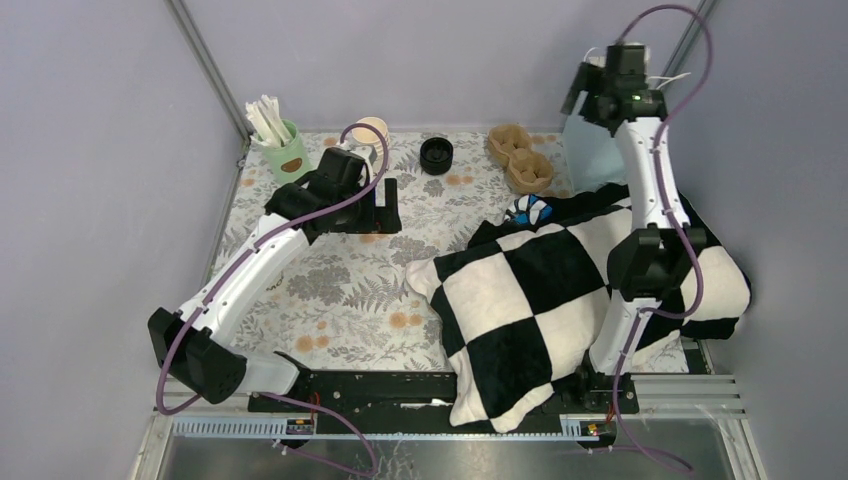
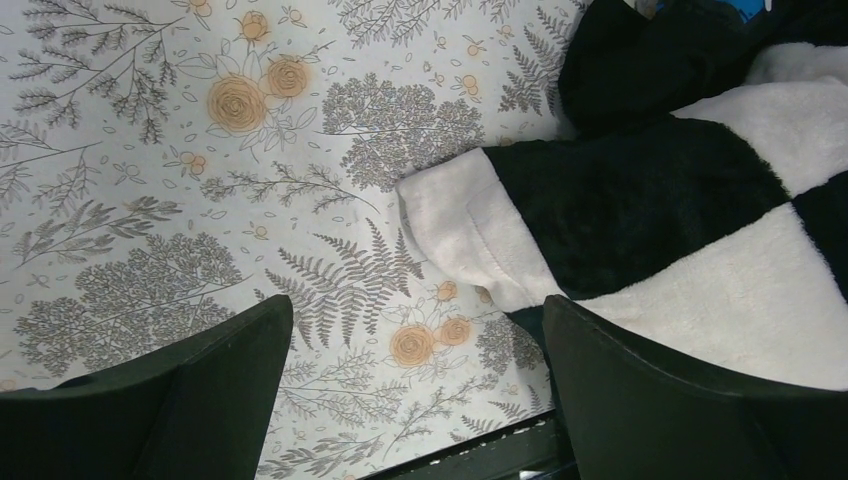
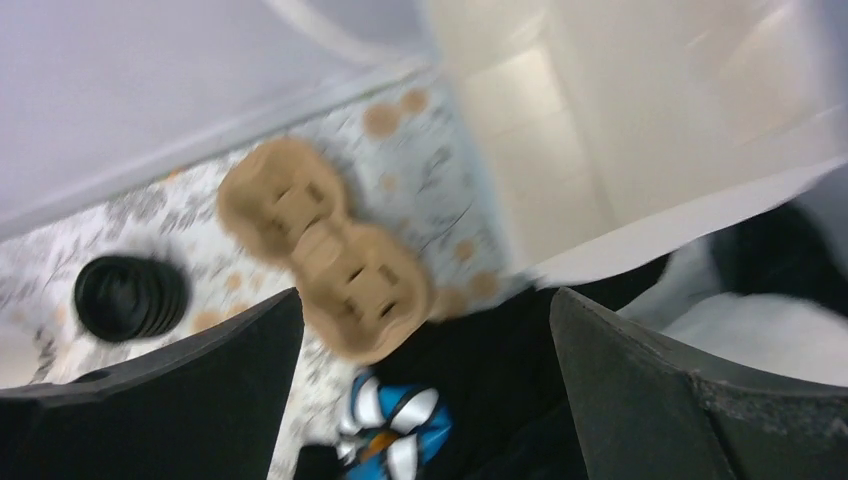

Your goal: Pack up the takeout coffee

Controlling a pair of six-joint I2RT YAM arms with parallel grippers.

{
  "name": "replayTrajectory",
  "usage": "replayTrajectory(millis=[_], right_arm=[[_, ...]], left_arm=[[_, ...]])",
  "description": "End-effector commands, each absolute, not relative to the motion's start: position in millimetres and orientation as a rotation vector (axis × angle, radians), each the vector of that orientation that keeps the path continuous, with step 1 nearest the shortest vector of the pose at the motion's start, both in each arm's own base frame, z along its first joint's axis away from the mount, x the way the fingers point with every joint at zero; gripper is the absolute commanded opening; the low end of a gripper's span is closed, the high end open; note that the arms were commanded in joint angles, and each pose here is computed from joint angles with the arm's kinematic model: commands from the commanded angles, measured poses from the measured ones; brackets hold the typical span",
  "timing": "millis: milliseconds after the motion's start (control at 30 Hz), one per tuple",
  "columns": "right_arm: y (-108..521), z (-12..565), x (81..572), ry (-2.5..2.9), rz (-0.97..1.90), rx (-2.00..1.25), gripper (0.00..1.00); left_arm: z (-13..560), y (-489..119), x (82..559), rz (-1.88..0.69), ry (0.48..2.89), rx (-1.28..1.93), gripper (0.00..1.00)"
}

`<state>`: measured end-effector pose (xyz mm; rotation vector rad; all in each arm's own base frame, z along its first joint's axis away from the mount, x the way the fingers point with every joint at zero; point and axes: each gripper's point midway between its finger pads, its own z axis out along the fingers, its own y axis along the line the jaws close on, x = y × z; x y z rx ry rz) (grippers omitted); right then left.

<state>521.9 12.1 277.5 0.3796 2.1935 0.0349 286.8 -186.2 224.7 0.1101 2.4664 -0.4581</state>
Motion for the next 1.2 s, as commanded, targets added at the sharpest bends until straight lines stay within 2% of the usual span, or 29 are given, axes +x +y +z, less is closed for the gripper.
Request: replayTrajectory(millis=[0, 233, 433, 533, 600, 733, 800, 1033, 1167], right_arm=[[-26.4, 361.9, 538.1, 1.923, -0.081, 0.317, 1.00], [-58.8, 328.0, 569.1, 1.980, -0.220, 0.242, 0.98], [-70.3, 293.8, 591.2, 2.028, -0.302, 0.202, 0.77], [-70.3, 289.4, 605.6, 2.005, -0.302, 0.183, 0.72], [-76.2, 291.1, 613.6, 1.985, -0.328, 0.206, 0.55], [-75.9, 316.5, 622.1, 1.895, -0.303, 0.211, 0.19], [-77.5, 339.6, 618.9, 1.847, -0.310, 0.215, 0.10], [-68.6, 478.8, 568.9, 1.561, -0.235, 0.222, 0.00], [-21.5, 532.5, 535.0, 1.459, 0.056, 0.182, 0.00]], left_arm=[[245.5, -186.0, 299.0, -0.440, 2.377, 0.157, 0.99], [241.9, -188.0, 304.2, -0.423, 2.391, 0.180, 0.99], [237.3, -179.8, 300.4, -0.378, 2.415, 0.157, 0.99], [236.2, -177.6, 297.7, -0.370, 2.425, 0.151, 0.99], [237.4, -176.1, 296.3, -0.365, 2.427, 0.145, 0.99], [241.4, -172.1, 295.8, -0.343, 2.427, 0.131, 0.99], [244.7, -171.9, 296.3, -0.344, 2.422, 0.122, 0.99], [247.7, -177.7, 296.0, -0.388, 2.432, 0.072, 0.99], [255.4, -169.5, 300.7, -0.349, 2.399, -0.014, 0.99]])
